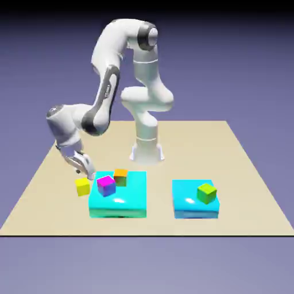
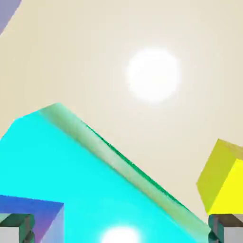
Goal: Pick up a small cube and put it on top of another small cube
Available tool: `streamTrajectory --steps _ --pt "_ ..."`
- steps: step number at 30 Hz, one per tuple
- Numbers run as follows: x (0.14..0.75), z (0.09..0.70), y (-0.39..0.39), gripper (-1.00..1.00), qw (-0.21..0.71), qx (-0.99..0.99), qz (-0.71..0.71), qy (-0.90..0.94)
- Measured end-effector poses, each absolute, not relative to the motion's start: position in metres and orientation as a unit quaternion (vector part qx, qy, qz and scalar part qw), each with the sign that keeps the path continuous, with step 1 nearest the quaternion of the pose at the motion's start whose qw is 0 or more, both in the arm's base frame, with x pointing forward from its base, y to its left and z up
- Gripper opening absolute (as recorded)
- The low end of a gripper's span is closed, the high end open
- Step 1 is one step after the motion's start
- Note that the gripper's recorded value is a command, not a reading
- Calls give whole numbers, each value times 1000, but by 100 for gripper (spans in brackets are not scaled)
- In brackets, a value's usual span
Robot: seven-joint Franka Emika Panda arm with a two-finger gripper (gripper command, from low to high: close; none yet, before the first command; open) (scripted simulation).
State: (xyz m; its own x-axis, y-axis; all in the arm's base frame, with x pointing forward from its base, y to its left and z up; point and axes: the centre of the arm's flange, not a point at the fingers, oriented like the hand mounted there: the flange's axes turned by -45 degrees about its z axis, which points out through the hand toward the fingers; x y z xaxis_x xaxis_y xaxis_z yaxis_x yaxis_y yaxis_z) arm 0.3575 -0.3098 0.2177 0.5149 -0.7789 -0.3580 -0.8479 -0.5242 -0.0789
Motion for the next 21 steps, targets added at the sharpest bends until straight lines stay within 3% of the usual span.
streamTrajectory --steps 5,9,10,12,15,21 --pt "309 177 -358 0 156 -789 223 550" --pt "302 120 -336 0 156 -789 223 550" --pt "300 115 -333 -100 156 -789 223 550" --pt "300 115 -333 -100 156 -789 223 551" --pt "309 171 -355 -100 157 -789 223 550" --pt "353 210 -304 -100 98 -916 227 316"
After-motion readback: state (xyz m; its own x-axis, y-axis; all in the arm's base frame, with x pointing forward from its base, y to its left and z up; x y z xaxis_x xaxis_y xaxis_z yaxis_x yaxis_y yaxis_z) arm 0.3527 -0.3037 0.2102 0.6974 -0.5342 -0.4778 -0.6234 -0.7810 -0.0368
